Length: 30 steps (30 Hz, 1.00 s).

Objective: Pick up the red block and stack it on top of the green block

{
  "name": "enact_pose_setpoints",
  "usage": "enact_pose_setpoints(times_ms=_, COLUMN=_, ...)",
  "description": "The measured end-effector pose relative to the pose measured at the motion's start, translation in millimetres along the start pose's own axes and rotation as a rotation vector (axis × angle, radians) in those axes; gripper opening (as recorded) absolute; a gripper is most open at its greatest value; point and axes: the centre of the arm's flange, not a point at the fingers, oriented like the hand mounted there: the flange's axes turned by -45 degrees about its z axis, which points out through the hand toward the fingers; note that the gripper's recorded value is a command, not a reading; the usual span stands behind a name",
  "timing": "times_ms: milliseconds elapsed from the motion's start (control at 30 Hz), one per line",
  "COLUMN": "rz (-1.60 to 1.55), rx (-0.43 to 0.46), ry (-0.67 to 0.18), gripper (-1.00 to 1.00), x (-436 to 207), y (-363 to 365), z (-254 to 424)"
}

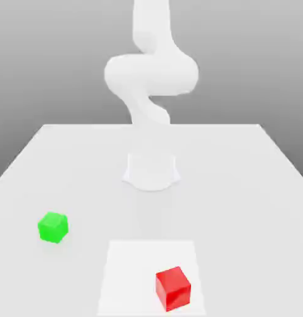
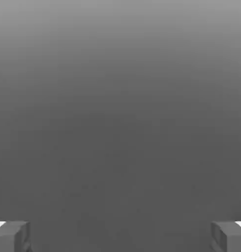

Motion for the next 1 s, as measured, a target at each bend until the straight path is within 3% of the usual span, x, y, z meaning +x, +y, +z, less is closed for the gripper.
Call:
enact_pose_setpoints(times_ms=367, rz=-0.152, rx=0.07, ry=-0.329, gripper=0.0, x=-62.4, y=-17.3, z=217.4)
enact_pose_setpoints(times_ms=767, rz=-0.329, rx=0.126, ry=-0.679, gripper=0.0, x=-223.7, y=-35.8, z=386.3)
enact_pose_setpoints(times_ms=933, rz=-0.348, rx=0.131, ry=-0.716, gripper=0.0, x=-274.1, y=-36.2, z=434.3)
enact_pose_setpoints(times_ms=967, rz=-0.348, rx=0.131, ry=-0.717, gripper=-1.0, x=-282.8, y=-36.1, z=443.0)
enact_pose_setpoints(times_ms=1000, rz=-0.348, rx=0.131, ry=-0.717, gripper=-1.0, x=-282.8, y=-36.1, z=443.0)
